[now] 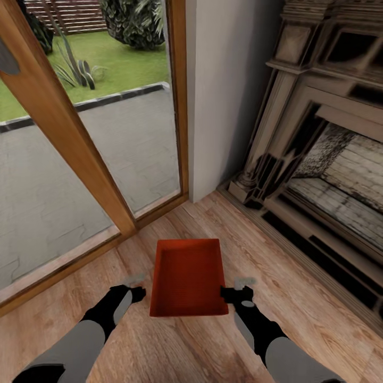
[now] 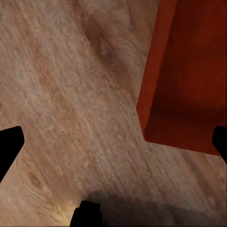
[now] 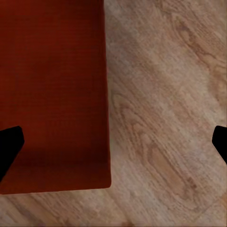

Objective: Move the two storage containers from the living room to the garage. In the garage, place one container on the floor and stack the other container on top of it (either order is fine).

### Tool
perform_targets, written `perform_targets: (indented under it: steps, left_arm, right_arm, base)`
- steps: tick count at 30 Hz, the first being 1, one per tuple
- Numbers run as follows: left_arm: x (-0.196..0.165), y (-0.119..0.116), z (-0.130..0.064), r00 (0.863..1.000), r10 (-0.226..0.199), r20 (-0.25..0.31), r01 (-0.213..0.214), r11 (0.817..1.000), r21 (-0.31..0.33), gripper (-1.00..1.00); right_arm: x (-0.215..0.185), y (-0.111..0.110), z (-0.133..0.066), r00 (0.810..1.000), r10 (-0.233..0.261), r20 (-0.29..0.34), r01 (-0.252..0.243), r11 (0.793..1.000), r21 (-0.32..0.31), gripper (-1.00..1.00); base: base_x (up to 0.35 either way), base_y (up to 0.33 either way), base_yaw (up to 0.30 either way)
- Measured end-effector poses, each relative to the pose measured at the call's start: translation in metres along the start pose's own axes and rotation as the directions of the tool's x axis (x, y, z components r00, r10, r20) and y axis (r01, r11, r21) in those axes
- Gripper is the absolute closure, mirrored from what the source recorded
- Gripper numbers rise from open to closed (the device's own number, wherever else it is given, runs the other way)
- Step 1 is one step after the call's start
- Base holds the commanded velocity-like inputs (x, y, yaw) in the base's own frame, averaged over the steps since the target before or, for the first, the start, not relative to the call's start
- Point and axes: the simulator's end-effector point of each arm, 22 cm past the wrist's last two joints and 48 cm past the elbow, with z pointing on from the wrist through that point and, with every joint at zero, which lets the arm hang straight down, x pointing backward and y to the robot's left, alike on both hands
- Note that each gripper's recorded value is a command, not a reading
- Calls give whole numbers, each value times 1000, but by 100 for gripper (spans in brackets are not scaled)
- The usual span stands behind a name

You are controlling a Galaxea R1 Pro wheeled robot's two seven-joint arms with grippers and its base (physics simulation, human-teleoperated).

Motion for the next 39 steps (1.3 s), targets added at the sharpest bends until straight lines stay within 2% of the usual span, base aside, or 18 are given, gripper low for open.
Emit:
perform_targets:
  steps: [3,7,9,11,14,18,25,33,39]
  left_arm:
    - [-15,-29,-3,999,16,48,-17,1000,26,-100]
    - [-28,-36,-4,992,77,103,-78,997,9,-100]
    - [-31,-36,-4,990,78,120,-80,997,7,-100]
    - [-39,-37,-5,984,73,162,-76,997,9,-100]
    - [-44,-40,-6,980,69,185,-73,997,15,-100]
    - [-46,-45,-7,978,73,197,-79,997,22,-100]
    - [-50,-49,-9,966,139,218,-145,989,10,-100]
    - [-58,-56,-13,957,164,240,-170,985,3,-100]
    - [-57,-57,-13,955,170,241,-176,984,2,-100]
  right_arm:
    - [5,1,1,1000,1,6,-1,1000,2,-100]
    - [1,6,2,999,5,35,-5,1000,-8,-100]
    - [0,9,1,999,2,37,-1,1000,-15,-100]
    - [-1,17,0,999,-3,39,4,1000,-29,-100]
    - [-1,23,0,999,-6,41,8,999,-38,-100]
    - [-2,25,-1,999,-6,42,8,999,-42,-100]
    - [-6,31,-2,998,-5,55,8,999,-49,-100]
    - [-7,29,-1,998,-18,59,20,999,-44,-100]
    - [-7,25,-1,998,-18,57,20,999,-33,-100]
  base:
    - [0,0,0]
    - [0,0,0]
    - [0,0,0]
    - [0,0,0]
    - [0,0,0]
    - [0,0,0]
    - [0,0,0]
    - [0,0,0]
    - [0,0,0]
